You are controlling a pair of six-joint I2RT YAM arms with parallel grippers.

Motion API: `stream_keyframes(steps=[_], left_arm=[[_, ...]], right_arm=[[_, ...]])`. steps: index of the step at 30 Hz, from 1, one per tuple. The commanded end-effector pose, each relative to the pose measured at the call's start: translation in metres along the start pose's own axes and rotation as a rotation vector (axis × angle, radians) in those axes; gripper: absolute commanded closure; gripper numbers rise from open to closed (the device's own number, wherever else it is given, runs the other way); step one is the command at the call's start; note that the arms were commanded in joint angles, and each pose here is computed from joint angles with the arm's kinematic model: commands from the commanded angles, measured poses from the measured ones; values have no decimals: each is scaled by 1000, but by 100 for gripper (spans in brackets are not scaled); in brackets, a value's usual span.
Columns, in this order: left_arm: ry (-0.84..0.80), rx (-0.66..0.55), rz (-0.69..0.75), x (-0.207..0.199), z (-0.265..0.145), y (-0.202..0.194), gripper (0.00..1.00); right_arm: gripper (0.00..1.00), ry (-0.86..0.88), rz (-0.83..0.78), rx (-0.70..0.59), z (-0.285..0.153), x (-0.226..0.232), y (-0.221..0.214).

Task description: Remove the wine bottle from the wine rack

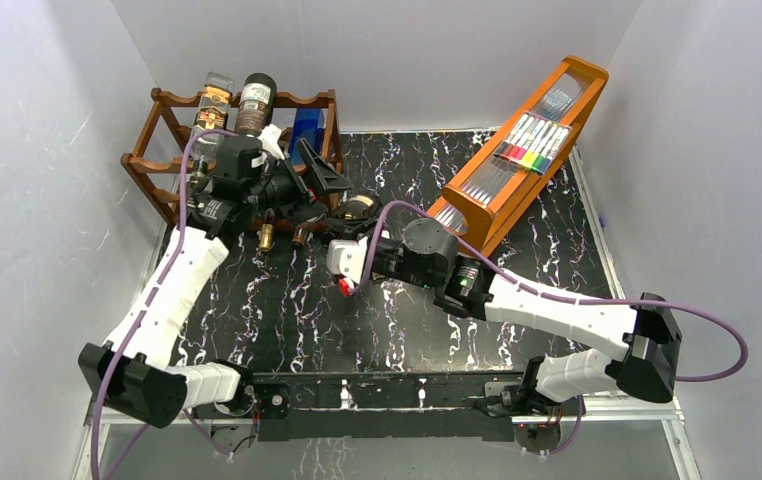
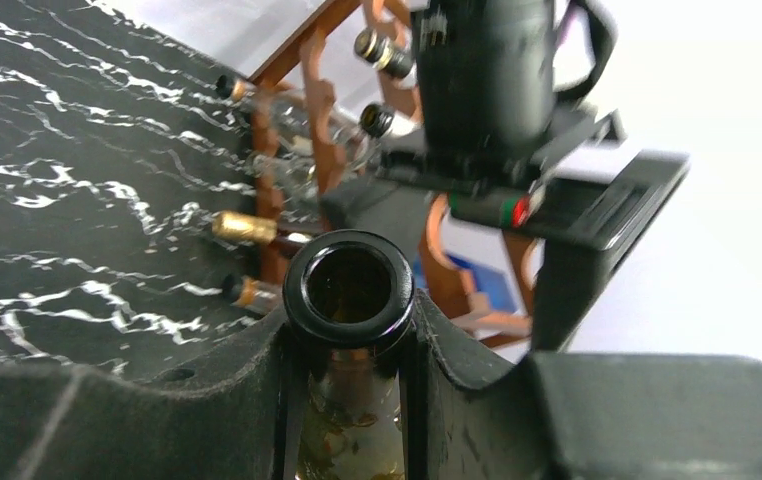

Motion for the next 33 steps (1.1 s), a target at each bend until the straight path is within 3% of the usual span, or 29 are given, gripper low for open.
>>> stream_keyframes(steps=[1, 7, 13, 24, 33], left_arm=[[-46, -93, 138, -15, -30, 2, 2], [11, -176, 252, -17, -48, 11, 2], [54, -250, 318, -15, -60, 16, 2], [100, -265, 359, -1, -54, 17, 2], [145, -267, 376, 12, -52, 14, 2]], right_arm=[[100, -222, 167, -113, -24, -61, 54], [100, -318, 436, -51, -52, -71, 58], [100, -379, 691, 103, -92, -75, 59], [100, -504, 851, 423, -166, -52, 28], [100, -719, 907, 539, -220, -51, 12]])
Point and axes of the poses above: each gripper's point midway between its finger pads, its own z axis out along the fingers, its own x axis along the line the jaws close on, y = z × x, the point moved 6 cm from there along -z, back along the fingers, and after that the axes turned 3 degrees about z, right-handed, at the moved point
